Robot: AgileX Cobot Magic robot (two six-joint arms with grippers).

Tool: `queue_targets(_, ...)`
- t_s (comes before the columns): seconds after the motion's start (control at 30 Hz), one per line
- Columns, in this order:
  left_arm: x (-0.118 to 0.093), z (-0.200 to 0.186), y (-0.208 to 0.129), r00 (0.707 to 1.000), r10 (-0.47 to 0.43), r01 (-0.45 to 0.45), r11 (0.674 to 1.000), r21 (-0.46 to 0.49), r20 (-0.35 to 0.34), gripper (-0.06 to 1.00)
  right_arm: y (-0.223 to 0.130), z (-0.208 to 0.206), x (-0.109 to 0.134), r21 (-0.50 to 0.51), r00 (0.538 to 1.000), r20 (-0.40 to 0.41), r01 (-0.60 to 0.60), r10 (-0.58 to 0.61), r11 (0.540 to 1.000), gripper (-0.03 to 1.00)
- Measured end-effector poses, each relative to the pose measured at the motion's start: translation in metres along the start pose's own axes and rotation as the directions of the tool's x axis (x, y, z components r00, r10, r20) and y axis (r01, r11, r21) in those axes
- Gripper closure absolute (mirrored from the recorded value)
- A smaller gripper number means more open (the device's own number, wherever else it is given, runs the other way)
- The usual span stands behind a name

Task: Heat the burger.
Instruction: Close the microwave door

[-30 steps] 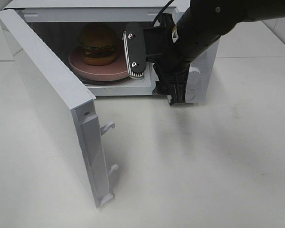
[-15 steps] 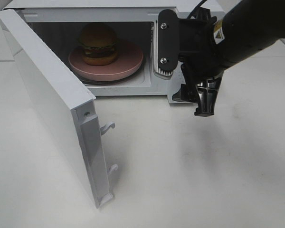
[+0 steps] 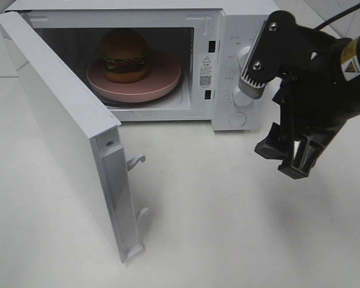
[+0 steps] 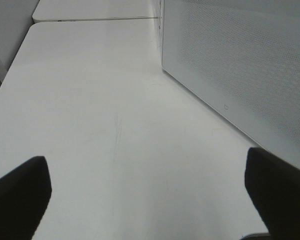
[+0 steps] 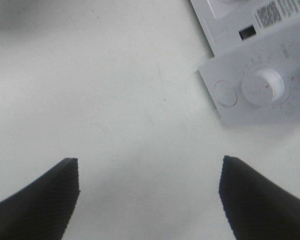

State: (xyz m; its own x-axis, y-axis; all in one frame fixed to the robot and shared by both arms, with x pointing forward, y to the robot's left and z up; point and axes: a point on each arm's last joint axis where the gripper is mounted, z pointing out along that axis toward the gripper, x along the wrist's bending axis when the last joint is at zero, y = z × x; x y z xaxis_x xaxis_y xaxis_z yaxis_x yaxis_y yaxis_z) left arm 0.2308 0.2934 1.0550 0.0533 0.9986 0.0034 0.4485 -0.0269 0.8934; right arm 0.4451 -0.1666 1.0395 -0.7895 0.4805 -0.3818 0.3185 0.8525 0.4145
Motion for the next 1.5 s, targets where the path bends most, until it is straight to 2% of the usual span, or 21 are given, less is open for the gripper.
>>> queue_targets(0.03,0.000,0.000,0.000,1.000,0.000,0.000,1.000,0.000,0.000,-0.03,0.000,0.000,0.000,0.000,1.000,0.000,0.000,0.000,1.000,0.20)
queue_targets(0.07,0.000,0.000,0.000,1.000,0.000,0.000,1.000,0.000,0.000,-0.03,-0.004,-0.007,0.000,0.016,0.997,0.000,-0.080,0.080,0.997,0.20)
queue_targets(0.1,0.000,0.000,0.000,1.000,0.000,0.000,1.000,0.000,0.000,-0.03,-0.004,-0.007,0.000,0.016,0.997,0.000,-0.080,0.080,0.997,0.20)
queue_targets(0.13,0.000,0.000,0.000,1.000,0.000,0.000,1.000,0.000,0.000,-0.03,-0.007,-0.014,0.001,0.027,0.987,0.003,-0.159,0.159,0.987,0.20)
queue_targets(0.17,0.000,0.000,0.000,1.000,0.000,0.000,1.000,0.000,0.000,-0.03,-0.007,-0.014,0.001,0.027,0.987,0.003,-0.159,0.159,0.987,0.20)
queue_targets(0.23,0.000,0.000,0.000,1.000,0.000,0.000,1.000,0.000,0.000,-0.03,-0.013,-0.027,0.001,0.036,0.961,0.011,-0.276,0.276,0.961,0.20)
queue_targets(0.5,0.000,0.000,0.000,1.000,0.000,0.000,1.000,0.000,0.000,-0.03,-0.032,-0.062,0.005,0.060,0.899,0.036,-0.437,0.436,0.897,0.20)
queue_targets(0.7,0.000,0.000,0.000,1.000,0.000,0.000,1.000,0.000,0.000,-0.03,-0.048,-0.082,0.010,0.120,0.881,0.052,-0.473,0.470,0.873,0.20)
queue_targets(0.87,0.000,0.000,0.000,1.000,0.000,0.000,1.000,0.000,0.000,-0.03,-0.058,-0.096,0.013,0.123,0.873,0.058,-0.487,0.484,0.865,0.20)
queue_targets(1.2,0.000,0.000,0.000,1.000,0.000,0.000,1.000,0.000,0.000,-0.03,-0.079,-0.127,0.020,0.034,0.858,0.065,-0.512,0.510,0.858,0.20)
queue_targets(1.5,0.000,0.000,0.000,1.000,0.000,0.000,1.000,0.000,0.000,-0.03,-0.106,-0.135,0.035,-0.029,0.846,0.064,-0.529,0.530,0.848,0.20)
